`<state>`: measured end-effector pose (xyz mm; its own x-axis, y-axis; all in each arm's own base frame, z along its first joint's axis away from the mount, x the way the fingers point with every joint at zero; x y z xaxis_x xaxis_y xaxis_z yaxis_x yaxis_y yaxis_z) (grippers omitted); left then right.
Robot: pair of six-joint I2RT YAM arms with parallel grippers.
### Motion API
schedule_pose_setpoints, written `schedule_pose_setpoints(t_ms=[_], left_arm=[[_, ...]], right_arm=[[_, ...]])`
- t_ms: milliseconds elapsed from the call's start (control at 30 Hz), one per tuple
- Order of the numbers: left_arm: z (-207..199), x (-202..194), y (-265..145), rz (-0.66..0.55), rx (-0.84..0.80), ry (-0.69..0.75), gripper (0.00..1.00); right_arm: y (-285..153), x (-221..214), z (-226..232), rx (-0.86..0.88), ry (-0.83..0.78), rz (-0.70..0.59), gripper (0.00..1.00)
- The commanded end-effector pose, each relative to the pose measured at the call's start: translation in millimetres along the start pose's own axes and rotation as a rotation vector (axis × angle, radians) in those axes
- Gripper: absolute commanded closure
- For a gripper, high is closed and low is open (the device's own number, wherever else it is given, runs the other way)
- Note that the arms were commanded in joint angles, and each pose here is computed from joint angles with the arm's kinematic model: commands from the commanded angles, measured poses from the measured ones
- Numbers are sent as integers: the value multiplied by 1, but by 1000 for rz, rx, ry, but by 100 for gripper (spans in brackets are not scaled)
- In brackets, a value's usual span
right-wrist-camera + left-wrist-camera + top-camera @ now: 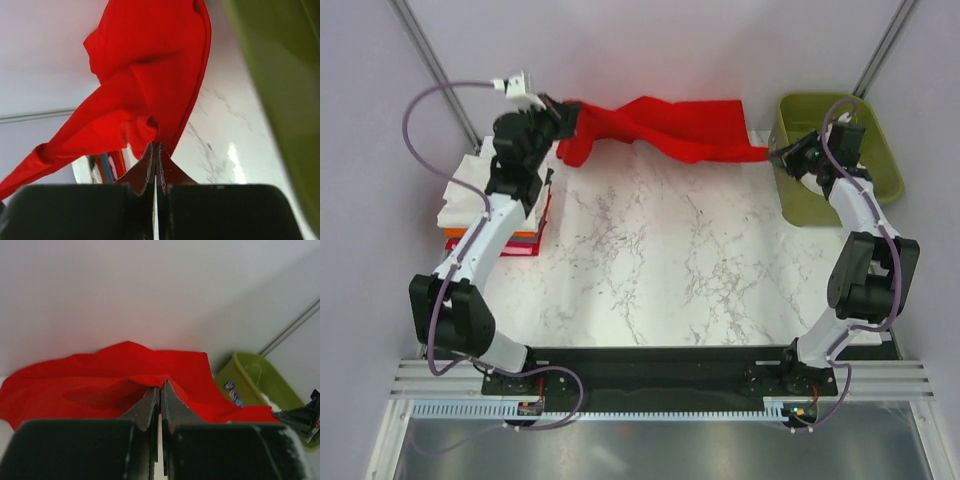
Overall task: Fold and stack the t-shirts
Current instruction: Flatten the tshirt out
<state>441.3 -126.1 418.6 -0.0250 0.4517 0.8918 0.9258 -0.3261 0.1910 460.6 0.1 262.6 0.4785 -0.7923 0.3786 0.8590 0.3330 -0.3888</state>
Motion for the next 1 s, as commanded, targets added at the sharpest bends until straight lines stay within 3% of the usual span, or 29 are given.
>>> schedule_pose_setpoints(t_ms=[0,133,400,667,967], left_arm=[[-20,3,-42,-128,-94,-17,98],[-11,-41,-72,-59,-56,-39,98],[2,-109,-136,71,3,-87,98],[-3,-138,-204,141,-14,-93,98],[11,-178,-264,283,78,-192,98]], right_arm=[[-23,-2,13,87,-123,-70,100],[-23,-30,-31,-16,-123,-39,100],[-48,-69,-70,-99,-149,-32,100],[-98,-116,-115,-254,-173,-73,100],[-157,-158,-137,-331,-228,-126,100]])
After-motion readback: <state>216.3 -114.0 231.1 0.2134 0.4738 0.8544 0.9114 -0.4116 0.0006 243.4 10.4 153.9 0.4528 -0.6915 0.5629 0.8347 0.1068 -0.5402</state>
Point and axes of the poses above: each gripper's point midway between its finger pads, its own y axis out along the fingers, its own z axis along the line the jaws close on, x = y × z, the point moved 5 cm from there along -y, back along the fingers
